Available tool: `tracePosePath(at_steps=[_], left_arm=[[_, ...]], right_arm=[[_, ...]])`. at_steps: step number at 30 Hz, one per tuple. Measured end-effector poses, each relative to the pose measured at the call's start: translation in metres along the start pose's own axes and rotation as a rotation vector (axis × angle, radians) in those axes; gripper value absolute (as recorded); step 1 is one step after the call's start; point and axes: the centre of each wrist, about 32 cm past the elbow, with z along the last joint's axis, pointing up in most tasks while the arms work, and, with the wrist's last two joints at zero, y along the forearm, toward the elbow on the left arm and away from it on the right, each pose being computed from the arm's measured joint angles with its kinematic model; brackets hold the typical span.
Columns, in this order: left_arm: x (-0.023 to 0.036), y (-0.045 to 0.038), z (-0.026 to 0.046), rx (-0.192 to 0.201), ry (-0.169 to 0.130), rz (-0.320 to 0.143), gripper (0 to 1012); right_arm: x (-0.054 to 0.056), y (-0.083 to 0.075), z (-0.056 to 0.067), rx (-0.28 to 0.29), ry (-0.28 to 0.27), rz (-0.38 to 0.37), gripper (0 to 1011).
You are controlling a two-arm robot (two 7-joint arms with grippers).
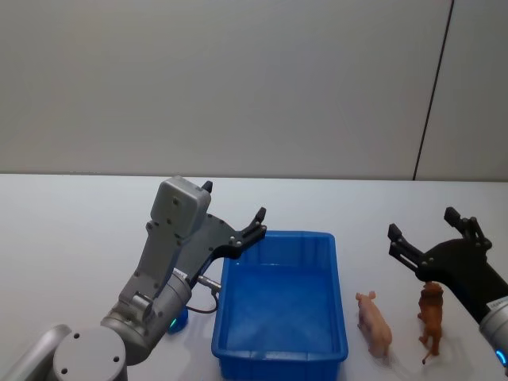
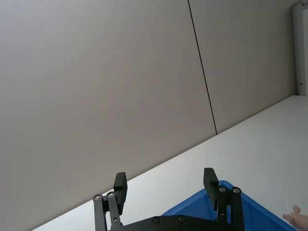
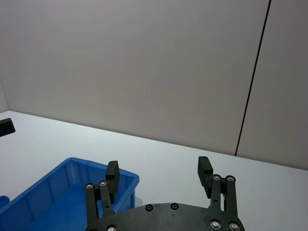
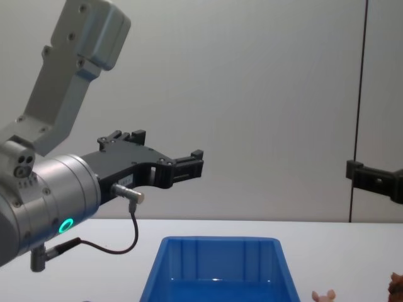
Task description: Pick up the two dolls from the table and place them into the box.
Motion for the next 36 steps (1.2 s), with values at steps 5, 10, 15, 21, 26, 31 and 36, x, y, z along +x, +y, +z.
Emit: tracePosePath(at_steps=[5, 10, 15, 21, 26, 31, 36], left_arm=[[0.0000, 0.0000, 0.0000, 0.000, 0.000, 0.000, 1001], [0.0000, 0.0000, 0.0000, 0.000, 0.000, 0.000, 1001], [0.0000, 0.0000, 0.0000, 0.000, 0.000, 0.000, 1001], [0.0000, 0.0000, 0.0000, 0.000, 0.000, 0.000, 1001], [0.0000, 0.0000, 0.0000, 0.000, 0.000, 0.000, 1001], [0.0000, 0.0000, 0.0000, 0.000, 0.000, 0.000, 1001], [0.0000, 0.0000, 0.0000, 0.000, 0.000, 0.000, 1001]], right_arm=[[-0.004, -0.003, -0.001, -0.027, 0.005, -0.027, 1001], [-0.007, -0.006, -0.004, -0.062, 0.008, -0.059, 1001], [-0.010, -0.009, -0.008, -0.114, 0.011, -0.103, 1000], [-0.011, -0.011, -0.015, -0.166, 0.014, -0.143, 1001], [-0.011, -0.013, -0.024, -0.224, 0.016, -0.183, 1001], [-0.010, -0.012, -0.033, -0.264, 0.019, -0.204, 1000], [-0.009, -0.011, -0.042, -0.304, 0.019, -0.221, 1001]])
